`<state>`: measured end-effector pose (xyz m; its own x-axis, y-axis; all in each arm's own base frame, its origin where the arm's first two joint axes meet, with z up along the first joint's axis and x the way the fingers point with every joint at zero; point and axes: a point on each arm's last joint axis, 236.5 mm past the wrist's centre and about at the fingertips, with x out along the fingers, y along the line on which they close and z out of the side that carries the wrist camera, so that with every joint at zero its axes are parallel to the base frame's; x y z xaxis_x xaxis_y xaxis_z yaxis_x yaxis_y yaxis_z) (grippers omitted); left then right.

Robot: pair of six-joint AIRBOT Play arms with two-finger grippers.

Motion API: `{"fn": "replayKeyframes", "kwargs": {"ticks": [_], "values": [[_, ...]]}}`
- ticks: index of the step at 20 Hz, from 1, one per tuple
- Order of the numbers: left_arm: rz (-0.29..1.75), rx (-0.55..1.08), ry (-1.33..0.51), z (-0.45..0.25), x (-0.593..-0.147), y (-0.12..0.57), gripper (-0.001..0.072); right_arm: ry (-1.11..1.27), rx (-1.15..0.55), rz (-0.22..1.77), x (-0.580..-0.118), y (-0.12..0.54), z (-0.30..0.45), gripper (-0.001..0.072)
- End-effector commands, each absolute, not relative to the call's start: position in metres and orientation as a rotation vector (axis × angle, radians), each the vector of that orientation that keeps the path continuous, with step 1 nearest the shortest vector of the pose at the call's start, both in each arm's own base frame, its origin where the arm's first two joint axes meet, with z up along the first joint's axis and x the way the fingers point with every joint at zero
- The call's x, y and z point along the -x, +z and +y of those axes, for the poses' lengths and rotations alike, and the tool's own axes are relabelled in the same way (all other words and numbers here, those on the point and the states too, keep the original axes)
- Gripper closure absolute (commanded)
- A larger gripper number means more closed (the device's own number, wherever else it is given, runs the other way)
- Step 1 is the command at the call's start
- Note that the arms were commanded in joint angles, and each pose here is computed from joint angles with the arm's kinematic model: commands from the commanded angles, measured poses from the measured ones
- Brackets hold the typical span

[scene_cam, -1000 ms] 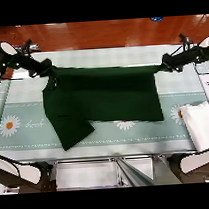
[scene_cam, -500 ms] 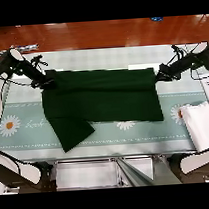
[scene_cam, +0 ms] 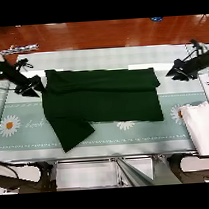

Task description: Fold the shirts.

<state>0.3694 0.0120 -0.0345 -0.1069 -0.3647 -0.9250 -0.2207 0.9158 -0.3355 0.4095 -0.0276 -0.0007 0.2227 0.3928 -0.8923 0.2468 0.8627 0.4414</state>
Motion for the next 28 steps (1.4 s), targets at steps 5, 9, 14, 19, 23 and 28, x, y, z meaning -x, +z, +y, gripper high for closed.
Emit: {"fn": "replayKeyframes", "kwargs": {"ticks": [5,9,14,19,23,28], "values": [[1.458,0.94,-0.205,0.012,-0.272,-0.036,0.0198,0.156,-0.723,1.112,-0.334,0.003,0.025,0.03],[1.49,1.048,-0.119,0.021,-0.222,-0.064,0.0198,0.205,-0.785,1.092,-0.298,0.0,0.053,0.03],[1.525,1.042,-0.075,0.002,-0.219,-0.09,0.0198,0.225,-0.794,1.086,-0.29,0.006,0.06,0.03],[1.592,0.971,-0.152,-0.041,-0.225,-0.111,0.0198,0.234,-0.839,1.07,-0.294,0.012,0.064,0.0301],[1.602,0.903,-0.163,-0.059,-0.234,-0.118,0.0384,0.206,-0.874,1.075,-0.29,0.011,0.052,0.03],[1.62,0.872,-0.25,-0.065,-0.23,-0.107,0.0688,-0.126,-0.887,1.247,-0.231,-0.034,-0.031,0.0301]]}}
